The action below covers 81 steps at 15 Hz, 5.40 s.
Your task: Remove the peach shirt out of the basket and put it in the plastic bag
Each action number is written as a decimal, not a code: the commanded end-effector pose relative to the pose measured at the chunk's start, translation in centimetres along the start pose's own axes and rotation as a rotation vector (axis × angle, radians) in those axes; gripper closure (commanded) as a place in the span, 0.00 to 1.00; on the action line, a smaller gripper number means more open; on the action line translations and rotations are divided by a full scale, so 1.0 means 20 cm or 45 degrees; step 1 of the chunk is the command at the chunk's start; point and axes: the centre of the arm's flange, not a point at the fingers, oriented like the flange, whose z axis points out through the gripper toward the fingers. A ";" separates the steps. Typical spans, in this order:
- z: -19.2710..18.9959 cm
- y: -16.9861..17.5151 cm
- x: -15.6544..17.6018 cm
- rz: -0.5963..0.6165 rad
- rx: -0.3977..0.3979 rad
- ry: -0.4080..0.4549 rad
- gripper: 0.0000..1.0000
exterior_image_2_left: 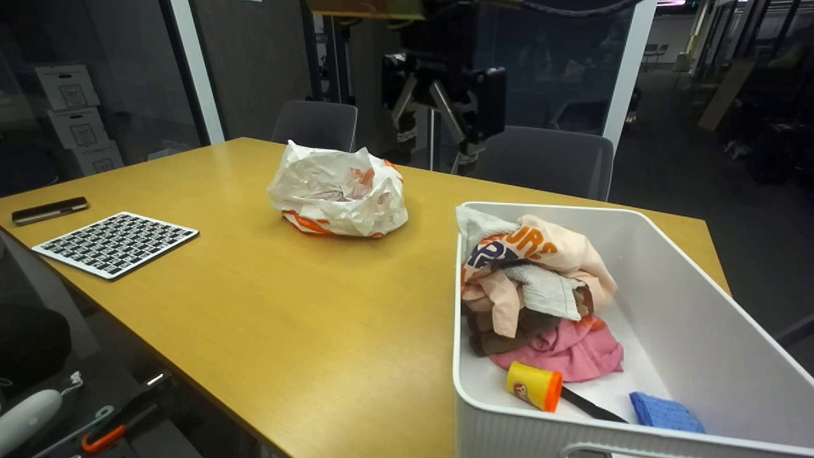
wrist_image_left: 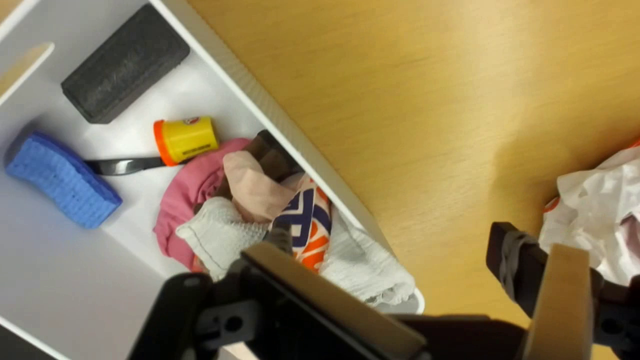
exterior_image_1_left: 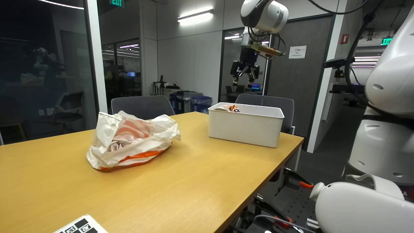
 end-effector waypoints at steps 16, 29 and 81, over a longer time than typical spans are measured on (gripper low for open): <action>0.45 0.37 0.60 0.165 -0.077 -0.084 0.00; 0.63 0.43 0.62 0.134 -0.022 -0.080 0.73; -0.79 -0.60 -0.56 0.135 -0.312 0.752 0.99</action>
